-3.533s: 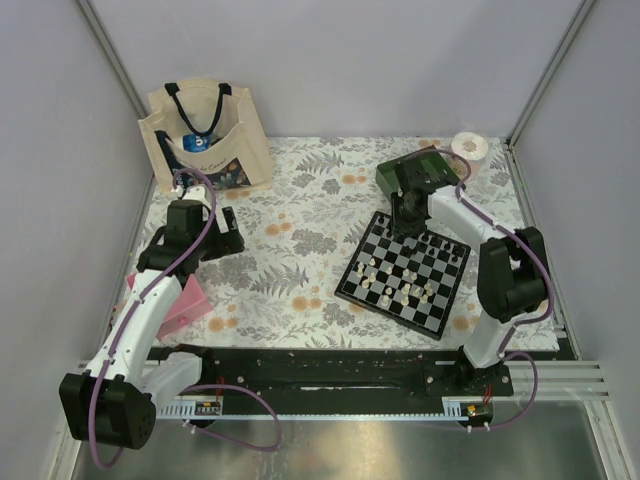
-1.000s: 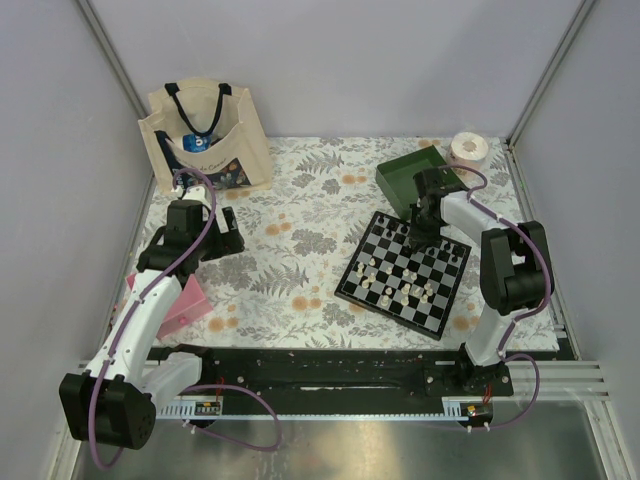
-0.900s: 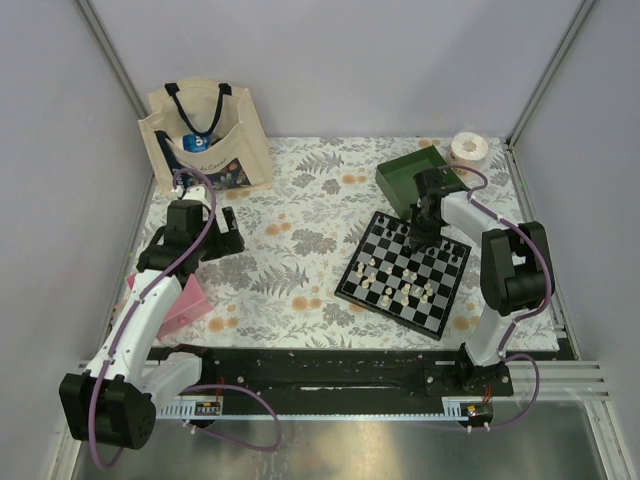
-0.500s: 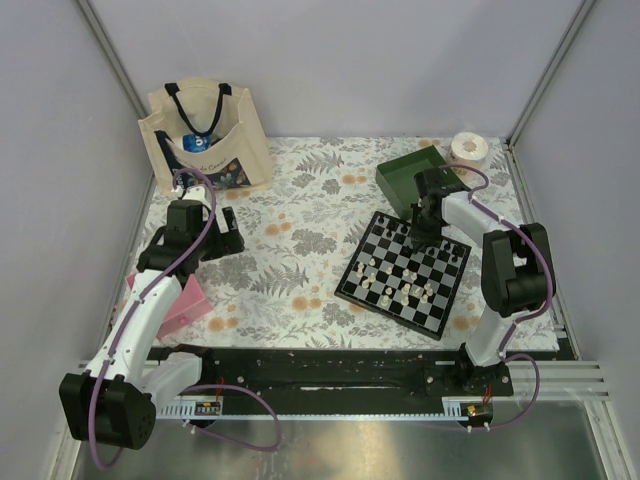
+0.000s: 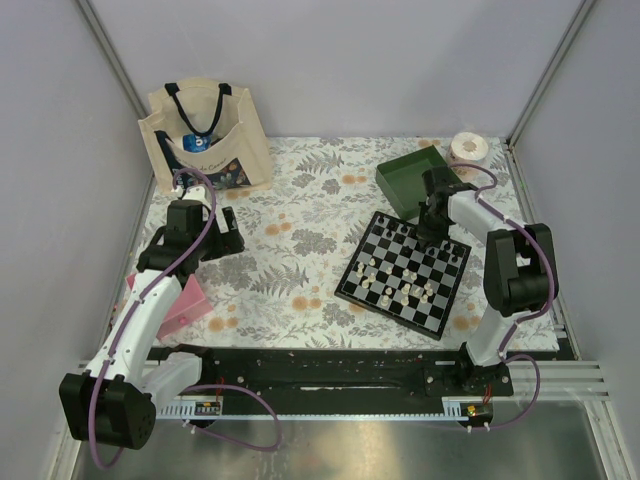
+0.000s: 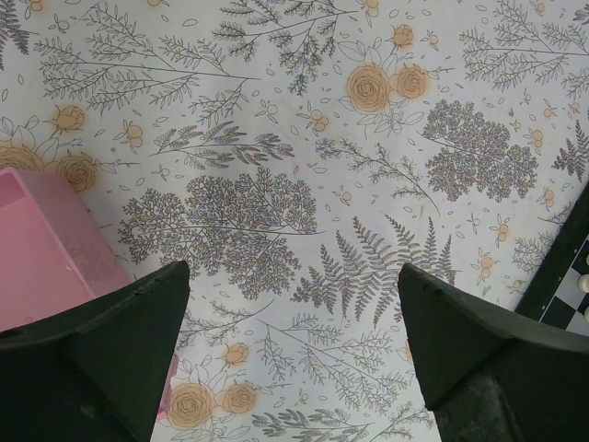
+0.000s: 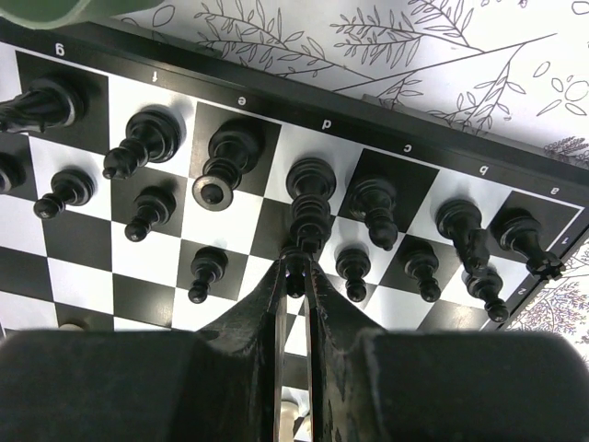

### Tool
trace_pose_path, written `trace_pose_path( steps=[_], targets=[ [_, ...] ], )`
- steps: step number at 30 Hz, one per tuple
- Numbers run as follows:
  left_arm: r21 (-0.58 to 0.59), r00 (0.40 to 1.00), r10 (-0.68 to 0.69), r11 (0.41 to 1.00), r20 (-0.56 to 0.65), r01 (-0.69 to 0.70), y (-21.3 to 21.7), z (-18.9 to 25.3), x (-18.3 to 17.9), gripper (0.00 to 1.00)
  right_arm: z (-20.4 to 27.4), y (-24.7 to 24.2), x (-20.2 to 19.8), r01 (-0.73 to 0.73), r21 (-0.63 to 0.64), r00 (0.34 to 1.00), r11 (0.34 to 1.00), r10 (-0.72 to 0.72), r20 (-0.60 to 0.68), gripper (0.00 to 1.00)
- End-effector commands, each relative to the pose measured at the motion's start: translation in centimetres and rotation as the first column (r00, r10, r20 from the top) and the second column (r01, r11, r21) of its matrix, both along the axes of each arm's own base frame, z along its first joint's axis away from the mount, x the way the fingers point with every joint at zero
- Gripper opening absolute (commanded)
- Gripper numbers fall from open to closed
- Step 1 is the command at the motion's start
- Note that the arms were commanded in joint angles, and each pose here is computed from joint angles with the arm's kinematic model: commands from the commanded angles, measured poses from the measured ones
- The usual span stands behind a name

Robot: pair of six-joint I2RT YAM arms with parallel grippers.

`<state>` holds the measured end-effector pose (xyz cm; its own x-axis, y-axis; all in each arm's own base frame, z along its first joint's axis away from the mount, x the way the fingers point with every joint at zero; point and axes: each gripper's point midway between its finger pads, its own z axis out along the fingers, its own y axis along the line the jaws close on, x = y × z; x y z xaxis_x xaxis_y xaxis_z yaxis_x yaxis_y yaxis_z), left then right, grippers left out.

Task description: Set up the chess pieces on the board

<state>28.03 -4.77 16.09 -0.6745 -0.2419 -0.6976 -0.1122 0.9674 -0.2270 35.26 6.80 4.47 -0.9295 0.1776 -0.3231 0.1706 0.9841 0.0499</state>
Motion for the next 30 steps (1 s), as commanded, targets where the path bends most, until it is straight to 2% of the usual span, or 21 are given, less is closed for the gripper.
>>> trace_pose_path(
  steps=[1,14,22,30],
  targets=[
    [-0.017,0.997,-0.013,1.000,0.072,0.015,-0.3,2.4,1.1,0.99,1.7,0.0,1.5,0.008,0.009,0.998,1.000,-0.009,0.060,0.17],
    [-0.017,0.997,-0.015,1.000,0.069,0.016,-0.4,2.2,1.1,0.99,0.7,0.0,1.9,0.014,0.016,0.999,1.000,-0.015,0.045,0.20],
    [-0.018,0.997,-0.015,1.000,0.071,0.016,-0.4,2.3,1.1,0.99,1.4,0.2,1.9,0.009,0.032,0.998,0.999,-0.010,0.059,0.38],
    [-0.018,0.997,-0.015,1.000,0.074,0.016,-0.4,2.4,1.1,0.99,4.5,1.2,1.3,-0.009,0.091,0.991,0.996,-0.003,0.135,0.43]
  ],
)
